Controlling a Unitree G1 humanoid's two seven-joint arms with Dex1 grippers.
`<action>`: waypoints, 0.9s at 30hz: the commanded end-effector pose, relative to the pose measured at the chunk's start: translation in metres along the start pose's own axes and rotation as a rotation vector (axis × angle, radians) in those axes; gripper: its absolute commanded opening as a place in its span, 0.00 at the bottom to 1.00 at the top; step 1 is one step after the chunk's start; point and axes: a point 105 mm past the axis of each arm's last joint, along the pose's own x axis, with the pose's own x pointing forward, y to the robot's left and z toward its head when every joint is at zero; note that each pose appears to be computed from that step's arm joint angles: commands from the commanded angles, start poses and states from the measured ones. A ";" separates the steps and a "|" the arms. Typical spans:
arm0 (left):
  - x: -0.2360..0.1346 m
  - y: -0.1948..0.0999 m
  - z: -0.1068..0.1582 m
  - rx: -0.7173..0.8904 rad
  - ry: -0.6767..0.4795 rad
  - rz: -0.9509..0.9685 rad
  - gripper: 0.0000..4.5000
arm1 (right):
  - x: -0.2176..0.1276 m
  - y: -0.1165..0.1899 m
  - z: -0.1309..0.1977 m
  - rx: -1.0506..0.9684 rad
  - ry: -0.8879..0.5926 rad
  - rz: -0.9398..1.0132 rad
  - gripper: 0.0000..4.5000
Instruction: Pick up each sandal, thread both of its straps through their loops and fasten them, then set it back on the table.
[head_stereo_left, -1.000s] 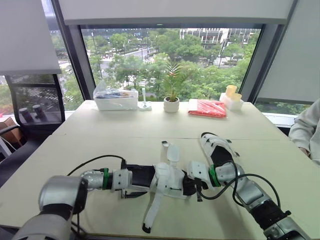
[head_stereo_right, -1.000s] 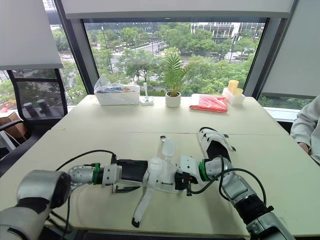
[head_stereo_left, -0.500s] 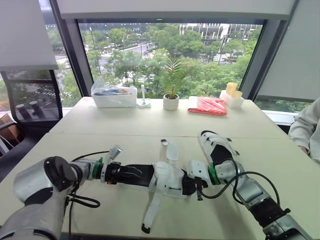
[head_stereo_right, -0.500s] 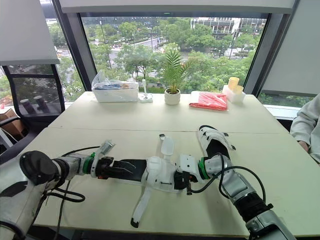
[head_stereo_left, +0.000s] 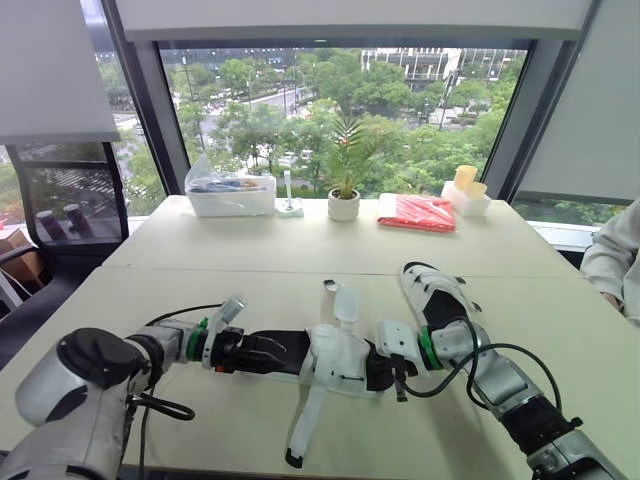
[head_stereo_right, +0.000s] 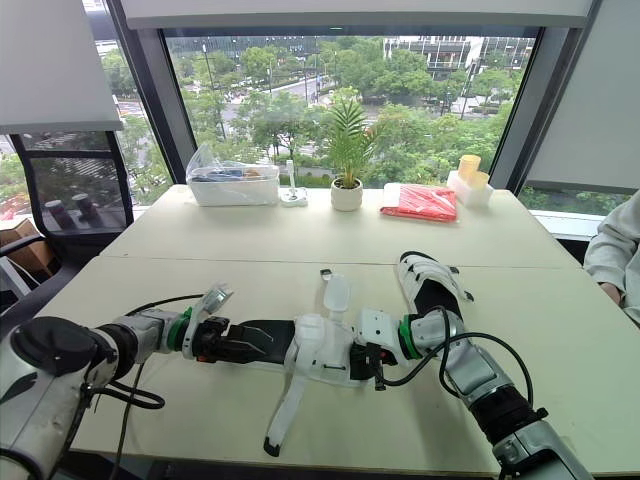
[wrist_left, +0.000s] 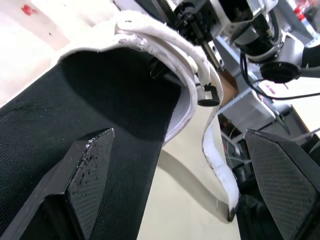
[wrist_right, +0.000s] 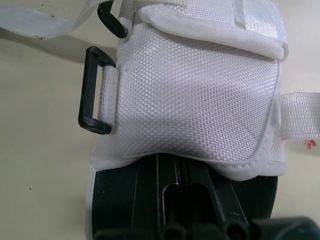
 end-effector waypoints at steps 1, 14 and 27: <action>0.012 -0.001 0.056 0.173 -0.215 0.042 0.96 | 0.010 0.018 -0.023 0.074 0.076 0.048 0.00; 0.009 0.051 0.170 0.377 -0.729 0.689 0.96 | 0.009 0.017 -0.024 0.078 0.080 0.040 0.00; 0.030 -0.011 0.017 -0.181 0.125 -0.062 0.96 | 0.012 0.016 -0.021 0.068 0.080 0.041 0.00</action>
